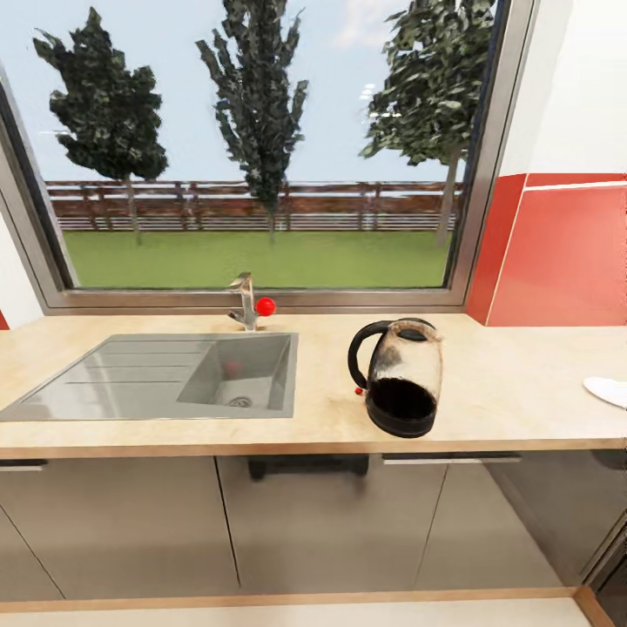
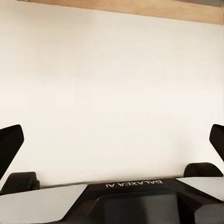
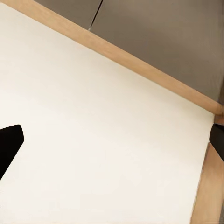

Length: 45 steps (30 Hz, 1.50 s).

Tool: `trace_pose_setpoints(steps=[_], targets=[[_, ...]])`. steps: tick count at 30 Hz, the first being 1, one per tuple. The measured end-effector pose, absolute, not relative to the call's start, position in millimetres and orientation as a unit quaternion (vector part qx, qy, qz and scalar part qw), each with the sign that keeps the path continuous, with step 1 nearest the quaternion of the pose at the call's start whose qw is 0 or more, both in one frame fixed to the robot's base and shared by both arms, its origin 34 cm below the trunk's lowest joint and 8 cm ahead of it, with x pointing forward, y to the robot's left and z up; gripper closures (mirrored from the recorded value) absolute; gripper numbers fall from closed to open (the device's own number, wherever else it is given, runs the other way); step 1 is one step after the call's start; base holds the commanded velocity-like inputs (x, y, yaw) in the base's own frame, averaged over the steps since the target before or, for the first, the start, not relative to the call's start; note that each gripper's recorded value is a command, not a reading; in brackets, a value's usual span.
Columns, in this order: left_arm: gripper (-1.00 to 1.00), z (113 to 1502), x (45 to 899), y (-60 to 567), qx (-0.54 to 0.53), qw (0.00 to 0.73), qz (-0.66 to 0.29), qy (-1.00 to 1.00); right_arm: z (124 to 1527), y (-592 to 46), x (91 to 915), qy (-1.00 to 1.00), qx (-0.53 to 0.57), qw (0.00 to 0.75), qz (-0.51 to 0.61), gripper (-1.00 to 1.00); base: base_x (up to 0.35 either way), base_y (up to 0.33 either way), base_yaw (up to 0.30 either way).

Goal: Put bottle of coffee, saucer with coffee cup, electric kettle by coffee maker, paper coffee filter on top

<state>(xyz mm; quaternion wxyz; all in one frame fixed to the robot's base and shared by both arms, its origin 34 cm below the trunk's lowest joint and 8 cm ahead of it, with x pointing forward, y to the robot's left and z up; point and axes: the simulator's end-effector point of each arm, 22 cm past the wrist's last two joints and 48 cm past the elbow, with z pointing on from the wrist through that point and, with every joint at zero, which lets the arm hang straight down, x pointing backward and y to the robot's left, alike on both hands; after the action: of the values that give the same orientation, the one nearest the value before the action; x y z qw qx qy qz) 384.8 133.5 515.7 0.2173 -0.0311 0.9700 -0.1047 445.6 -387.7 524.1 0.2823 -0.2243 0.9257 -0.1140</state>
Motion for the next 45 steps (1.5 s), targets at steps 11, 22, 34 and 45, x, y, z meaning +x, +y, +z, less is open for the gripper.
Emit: trace_pose_setpoints(steps=[11, 22, 34, 45], targets=[[-1.0, 556.6, 430.0, 152.0, -0.066, 0.266, -0.222, 0.936, 516.4, -386.3, 432.8, 0.93, -0.222, 0.272, -0.11, -1.0, 0.0, -0.009, 0.0], [-1.0, 648.3, 464.7, 44.4, 0.051, 0.305, -0.349, 0.885, 513.3, -386.9, 426.7, 0.93, -0.223, 0.271, -0.107, -1.0, -0.058, 0.0, 0.0], [-1.0, 692.7, 474.9, 2.5, 0.104, 0.343, -0.377, 0.854, 513.4, -386.7, 426.6, 0.93, -0.223, 0.271, -0.107, -1.0, -0.277, 0.0, 0.0], [-1.0, 824.1, 522.8, -7.4, 0.142, 0.47, -0.41, 0.769, 512.2, -386.5, 424.2, 0.931, -0.222, 0.269, -0.106, -1.0, -0.011, 0.0, 0.0]])
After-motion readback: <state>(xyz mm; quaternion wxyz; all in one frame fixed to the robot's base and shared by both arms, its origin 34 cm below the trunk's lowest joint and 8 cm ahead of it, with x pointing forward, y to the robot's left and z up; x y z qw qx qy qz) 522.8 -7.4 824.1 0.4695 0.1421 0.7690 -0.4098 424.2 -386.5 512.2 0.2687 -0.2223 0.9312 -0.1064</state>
